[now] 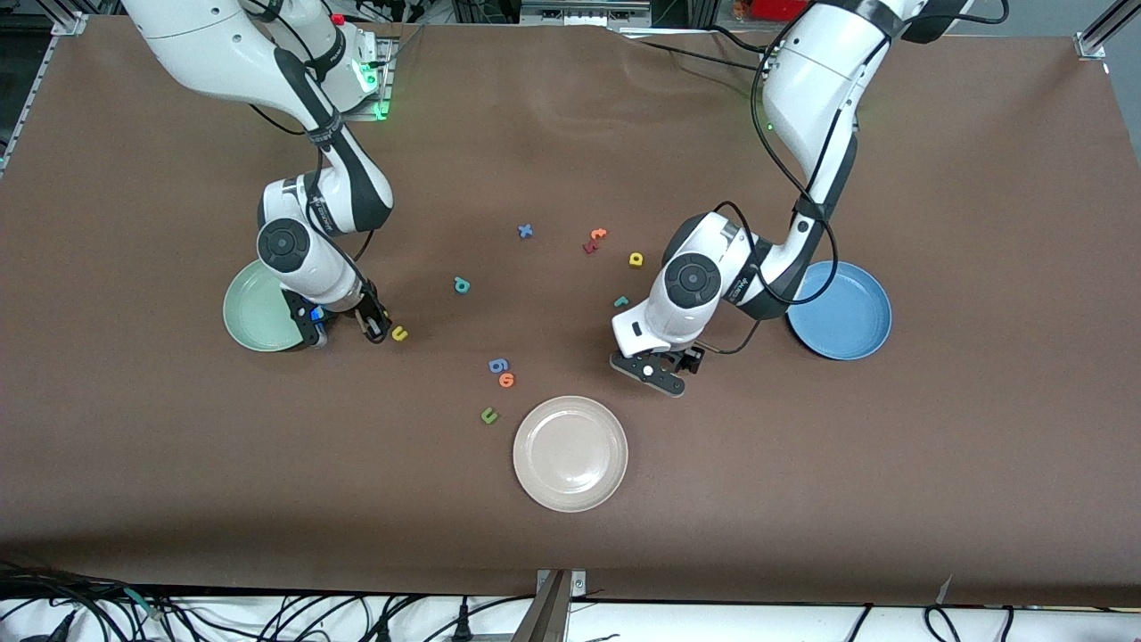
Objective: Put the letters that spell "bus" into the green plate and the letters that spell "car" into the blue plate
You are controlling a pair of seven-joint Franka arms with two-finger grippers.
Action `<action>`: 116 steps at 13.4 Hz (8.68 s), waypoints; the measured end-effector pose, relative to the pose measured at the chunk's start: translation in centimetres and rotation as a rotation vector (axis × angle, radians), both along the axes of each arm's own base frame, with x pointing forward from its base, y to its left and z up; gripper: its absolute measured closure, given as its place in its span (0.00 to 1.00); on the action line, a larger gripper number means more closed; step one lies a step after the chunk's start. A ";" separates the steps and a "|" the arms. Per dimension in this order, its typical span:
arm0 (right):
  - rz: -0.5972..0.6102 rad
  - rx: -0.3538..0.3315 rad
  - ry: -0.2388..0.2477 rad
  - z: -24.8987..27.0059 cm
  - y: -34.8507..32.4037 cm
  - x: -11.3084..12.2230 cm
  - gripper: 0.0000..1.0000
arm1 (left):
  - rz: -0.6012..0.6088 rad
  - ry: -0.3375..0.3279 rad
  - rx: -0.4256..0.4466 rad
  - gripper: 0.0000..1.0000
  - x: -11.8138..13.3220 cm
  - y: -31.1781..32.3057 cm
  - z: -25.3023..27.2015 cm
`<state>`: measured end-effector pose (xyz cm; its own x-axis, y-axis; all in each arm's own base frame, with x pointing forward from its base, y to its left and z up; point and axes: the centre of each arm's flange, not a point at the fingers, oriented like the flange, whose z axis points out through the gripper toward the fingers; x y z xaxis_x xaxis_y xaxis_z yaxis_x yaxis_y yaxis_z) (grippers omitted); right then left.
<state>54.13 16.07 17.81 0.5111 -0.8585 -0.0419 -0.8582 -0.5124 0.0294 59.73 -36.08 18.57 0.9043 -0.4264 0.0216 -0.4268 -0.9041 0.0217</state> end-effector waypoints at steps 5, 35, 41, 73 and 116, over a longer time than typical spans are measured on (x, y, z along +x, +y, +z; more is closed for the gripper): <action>0.057 -0.043 0.151 4.6 -0.9 2.7 0.73 | 0.002 -0.004 -0.001 0.00 -0.9 0.7 -1.6; 0.276 -0.017 0.078 7.4 -6.0 4.3 0.01 | -0.066 0.107 0.054 0.72 4.1 19.6 7.9; 0.111 -0.015 -0.039 3.0 1.6 4.8 0.01 | -0.089 0.083 0.084 0.72 0.3 30.5 8.9; 0.213 -0.062 0.150 3.9 1.1 5.1 0.74 | 0.397 0.081 0.021 0.00 -18.4 -2.8 0.9; 0.133 0.037 0.080 5.7 14.0 0.3 0.00 | 0.363 0.024 0.007 0.33 -19.1 -3.2 -1.8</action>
